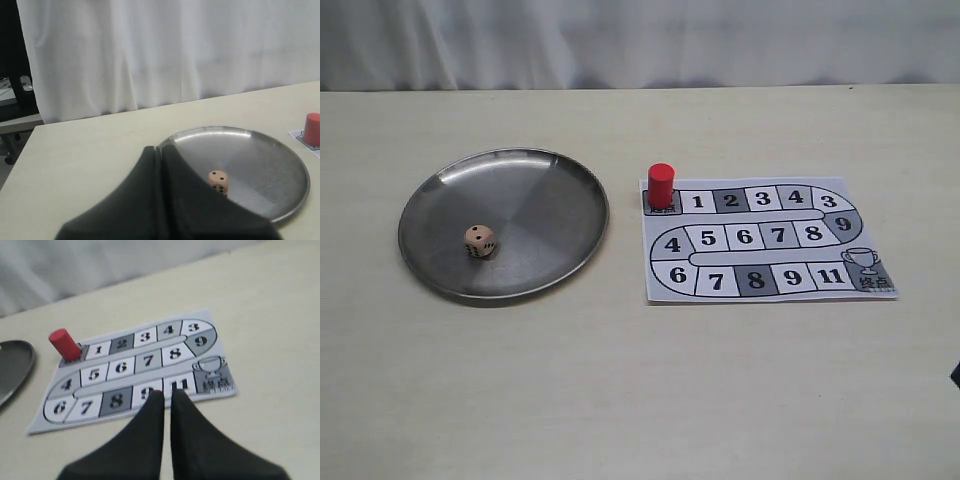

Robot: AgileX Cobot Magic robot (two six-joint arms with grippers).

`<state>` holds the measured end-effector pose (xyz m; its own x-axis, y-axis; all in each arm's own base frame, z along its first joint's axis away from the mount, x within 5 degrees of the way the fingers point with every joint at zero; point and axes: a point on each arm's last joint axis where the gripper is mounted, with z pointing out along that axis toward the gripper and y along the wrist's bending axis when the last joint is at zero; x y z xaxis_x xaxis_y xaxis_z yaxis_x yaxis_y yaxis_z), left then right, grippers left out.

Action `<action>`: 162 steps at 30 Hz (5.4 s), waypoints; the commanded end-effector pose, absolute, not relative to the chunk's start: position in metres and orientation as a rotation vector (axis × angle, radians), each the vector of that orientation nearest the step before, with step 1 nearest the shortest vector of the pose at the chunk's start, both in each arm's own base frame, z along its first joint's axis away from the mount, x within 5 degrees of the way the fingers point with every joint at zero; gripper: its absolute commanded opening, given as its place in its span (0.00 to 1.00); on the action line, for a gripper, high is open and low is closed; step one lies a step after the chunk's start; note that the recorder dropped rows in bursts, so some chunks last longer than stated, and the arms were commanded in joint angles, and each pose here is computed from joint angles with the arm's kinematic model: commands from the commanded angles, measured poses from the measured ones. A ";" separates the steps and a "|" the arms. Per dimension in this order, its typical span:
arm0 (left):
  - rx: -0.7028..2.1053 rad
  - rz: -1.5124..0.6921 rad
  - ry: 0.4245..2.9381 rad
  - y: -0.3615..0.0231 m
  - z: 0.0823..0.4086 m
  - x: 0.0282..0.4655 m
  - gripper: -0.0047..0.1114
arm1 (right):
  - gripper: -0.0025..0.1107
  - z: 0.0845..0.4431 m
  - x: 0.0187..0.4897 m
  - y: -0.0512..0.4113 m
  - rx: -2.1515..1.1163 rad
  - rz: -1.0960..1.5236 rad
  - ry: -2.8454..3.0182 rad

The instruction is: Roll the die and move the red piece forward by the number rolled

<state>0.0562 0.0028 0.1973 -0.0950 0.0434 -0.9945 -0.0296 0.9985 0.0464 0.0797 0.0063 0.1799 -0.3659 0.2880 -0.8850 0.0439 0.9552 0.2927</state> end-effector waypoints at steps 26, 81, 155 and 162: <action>0.018 0.053 1.655 0.002 0.198 0.056 0.04 | 0.25 0.179 0.276 0.153 -0.493 0.643 2.356; 0.018 0.053 1.655 0.002 0.198 0.056 0.04 | 0.06 0.276 0.409 0.221 -0.999 0.447 2.171; 0.018 0.053 1.655 0.002 0.198 0.056 0.04 | 0.06 0.128 0.347 0.041 -0.517 -0.034 2.880; 0.018 0.053 1.655 0.002 0.198 0.056 0.04 | 0.06 0.127 0.348 0.041 -0.510 -0.031 2.870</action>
<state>0.0562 0.0028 0.1973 -0.0950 0.0434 -0.9945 -0.0296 0.9985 0.0464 0.3471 0.0409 0.1270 -0.9146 -0.3493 -0.2036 -0.3443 0.9369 -0.0605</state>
